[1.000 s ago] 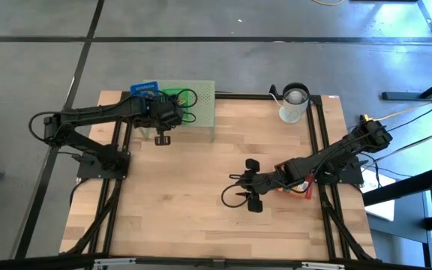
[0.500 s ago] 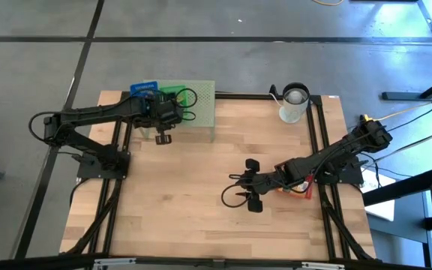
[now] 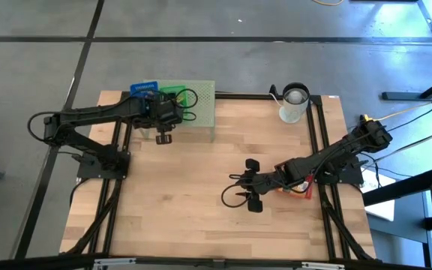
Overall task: Pick & Place Office Desk Supplies
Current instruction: Put the red bin on the shelf
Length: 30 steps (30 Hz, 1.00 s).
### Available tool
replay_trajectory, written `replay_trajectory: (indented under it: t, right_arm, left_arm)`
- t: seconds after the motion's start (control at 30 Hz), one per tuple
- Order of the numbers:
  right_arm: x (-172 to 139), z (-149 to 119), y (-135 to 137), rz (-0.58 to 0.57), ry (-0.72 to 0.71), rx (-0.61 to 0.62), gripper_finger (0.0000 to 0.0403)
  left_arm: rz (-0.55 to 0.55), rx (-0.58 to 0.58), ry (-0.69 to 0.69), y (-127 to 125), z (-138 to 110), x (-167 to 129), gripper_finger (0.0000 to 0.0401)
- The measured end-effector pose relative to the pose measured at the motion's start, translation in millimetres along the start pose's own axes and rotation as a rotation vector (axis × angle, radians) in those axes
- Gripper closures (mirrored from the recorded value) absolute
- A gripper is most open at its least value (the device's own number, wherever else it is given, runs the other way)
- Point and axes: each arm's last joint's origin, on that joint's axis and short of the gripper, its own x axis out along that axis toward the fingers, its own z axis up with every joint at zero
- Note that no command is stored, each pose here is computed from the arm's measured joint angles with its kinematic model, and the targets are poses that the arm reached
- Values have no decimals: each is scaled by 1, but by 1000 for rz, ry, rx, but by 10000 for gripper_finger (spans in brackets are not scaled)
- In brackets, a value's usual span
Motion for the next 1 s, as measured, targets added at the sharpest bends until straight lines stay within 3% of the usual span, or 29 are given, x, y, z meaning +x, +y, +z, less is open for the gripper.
replay_trajectory:
  t: [0.57, 0.87, 1.0]
  right_arm:
    - [0, 6, 2, 21, -57, 90, 210]
    - [-1, 15, 4, 42, -151, 114, 211]
    - [-2, 17, 1, -61, -201, 128, 211]
  left_arm:
    - [-5, -21, -89, 11, 10, -29, 260]
    - [-62, -139, -156, -7, 16, -44, 260]
    - [-90, -152, -183, -20, 17, -51, 262]
